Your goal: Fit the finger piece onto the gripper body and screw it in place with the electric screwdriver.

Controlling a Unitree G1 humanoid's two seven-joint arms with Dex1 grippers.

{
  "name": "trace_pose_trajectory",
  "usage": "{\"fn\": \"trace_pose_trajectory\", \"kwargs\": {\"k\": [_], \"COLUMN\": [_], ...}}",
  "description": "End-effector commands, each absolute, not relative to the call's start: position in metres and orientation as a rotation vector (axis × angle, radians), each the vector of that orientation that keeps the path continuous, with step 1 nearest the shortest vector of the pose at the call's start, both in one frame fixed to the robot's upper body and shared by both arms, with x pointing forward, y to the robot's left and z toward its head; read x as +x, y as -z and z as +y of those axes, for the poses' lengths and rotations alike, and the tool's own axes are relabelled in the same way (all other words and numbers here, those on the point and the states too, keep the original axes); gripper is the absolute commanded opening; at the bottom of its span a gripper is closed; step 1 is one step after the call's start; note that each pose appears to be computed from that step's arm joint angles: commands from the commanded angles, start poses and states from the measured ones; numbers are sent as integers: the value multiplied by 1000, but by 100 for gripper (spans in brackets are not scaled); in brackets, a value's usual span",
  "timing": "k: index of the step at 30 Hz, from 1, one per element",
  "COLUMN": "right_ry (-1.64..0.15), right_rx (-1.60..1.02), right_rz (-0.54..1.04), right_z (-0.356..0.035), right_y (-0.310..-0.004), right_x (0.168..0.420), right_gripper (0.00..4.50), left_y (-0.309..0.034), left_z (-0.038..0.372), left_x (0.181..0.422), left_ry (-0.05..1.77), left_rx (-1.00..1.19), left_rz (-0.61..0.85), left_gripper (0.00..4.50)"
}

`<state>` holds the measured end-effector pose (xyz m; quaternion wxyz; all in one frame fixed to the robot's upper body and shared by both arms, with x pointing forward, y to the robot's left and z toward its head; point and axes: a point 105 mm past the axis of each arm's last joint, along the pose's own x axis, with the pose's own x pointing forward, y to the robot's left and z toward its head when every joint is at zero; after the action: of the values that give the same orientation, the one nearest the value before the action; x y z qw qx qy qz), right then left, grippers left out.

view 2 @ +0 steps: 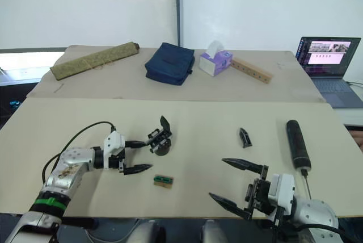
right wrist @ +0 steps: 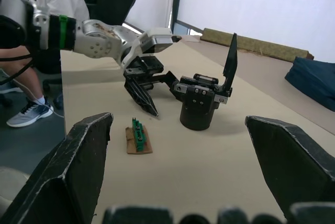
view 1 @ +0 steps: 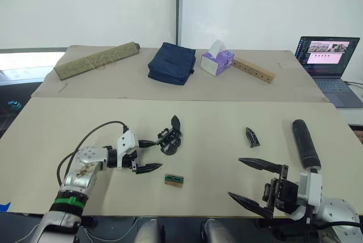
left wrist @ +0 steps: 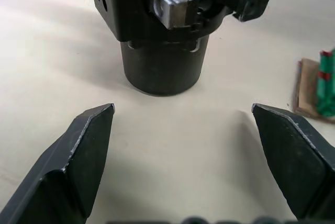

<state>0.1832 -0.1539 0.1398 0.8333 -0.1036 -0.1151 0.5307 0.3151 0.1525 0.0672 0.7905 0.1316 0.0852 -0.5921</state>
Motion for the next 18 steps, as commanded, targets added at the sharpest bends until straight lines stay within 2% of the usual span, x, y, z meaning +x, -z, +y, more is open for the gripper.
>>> {"fn": "trace_pose_trajectory", "kwargs": {"k": [1, 6, 12, 15, 18], "right_ry": [-1122, -1107, -1070, -1054, -1044], "right_rx": [-228, -249, -257, -259, -257], "right_rz": [-272, -234, -228, -223, -223], "right_z": [-158, -166, -166, -167, -167], "right_y": [-151, -154, -157, -156, -154], "right_x": [181, 173, 167, 165, 166], "right_gripper": [450, 450, 450, 450, 450], "left_y": [-69, -64, -58, -60, -64], "left_z": [138, 124, 115, 116, 121], "left_x": [316, 327, 327, 331, 336], "left_ry": [1397, 1457, 1523, 1499, 1454], "left_rx": [299, 342, 350, 340, 320], "left_rz": [138, 135, 141, 131, 102], "left_gripper": [445, 445, 445, 366, 229]}}
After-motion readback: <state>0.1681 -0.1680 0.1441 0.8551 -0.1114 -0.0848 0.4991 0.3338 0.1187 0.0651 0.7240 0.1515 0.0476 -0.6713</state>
